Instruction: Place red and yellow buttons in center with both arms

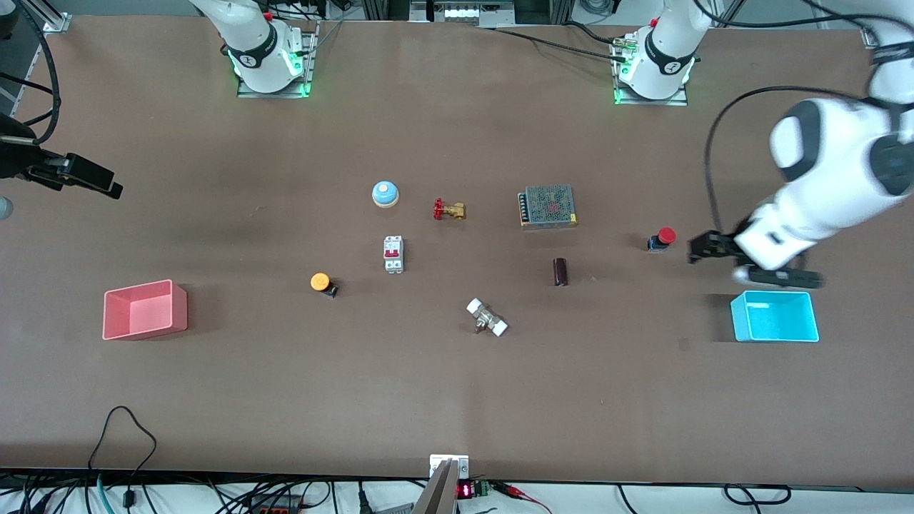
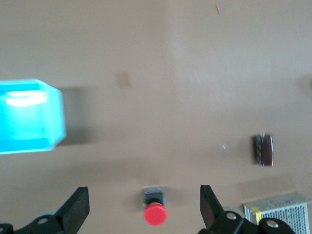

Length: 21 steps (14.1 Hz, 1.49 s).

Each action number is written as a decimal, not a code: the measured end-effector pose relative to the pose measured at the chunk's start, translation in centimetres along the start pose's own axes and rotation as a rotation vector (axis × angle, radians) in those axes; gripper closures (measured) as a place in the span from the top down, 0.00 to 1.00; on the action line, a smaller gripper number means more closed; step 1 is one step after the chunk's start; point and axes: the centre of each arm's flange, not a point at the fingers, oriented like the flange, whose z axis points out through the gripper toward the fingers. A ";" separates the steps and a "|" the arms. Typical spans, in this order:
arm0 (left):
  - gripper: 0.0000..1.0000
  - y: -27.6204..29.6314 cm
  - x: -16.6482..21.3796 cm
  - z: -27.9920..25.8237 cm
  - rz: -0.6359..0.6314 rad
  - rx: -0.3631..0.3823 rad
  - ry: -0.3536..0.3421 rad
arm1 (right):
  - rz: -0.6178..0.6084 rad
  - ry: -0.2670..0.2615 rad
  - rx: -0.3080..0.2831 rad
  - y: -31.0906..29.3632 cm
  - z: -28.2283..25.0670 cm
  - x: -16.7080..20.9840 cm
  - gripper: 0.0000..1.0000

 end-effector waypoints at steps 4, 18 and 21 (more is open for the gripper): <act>1.00 -1.3 1.4 -7.1 -0.027 -0.003 -0.033 | -0.001 -0.004 -0.001 -0.1 0.1 0.0 1.00; 1.00 -0.1 1.3 -12.7 -0.073 0.043 -0.080 | -0.002 -0.011 -0.002 -0.1 0.5 0.1 1.00; 1.00 0.1 1.2 -12.8 -0.075 0.043 -0.079 | -0.002 -0.012 -0.002 -0.1 0.5 0.0 1.00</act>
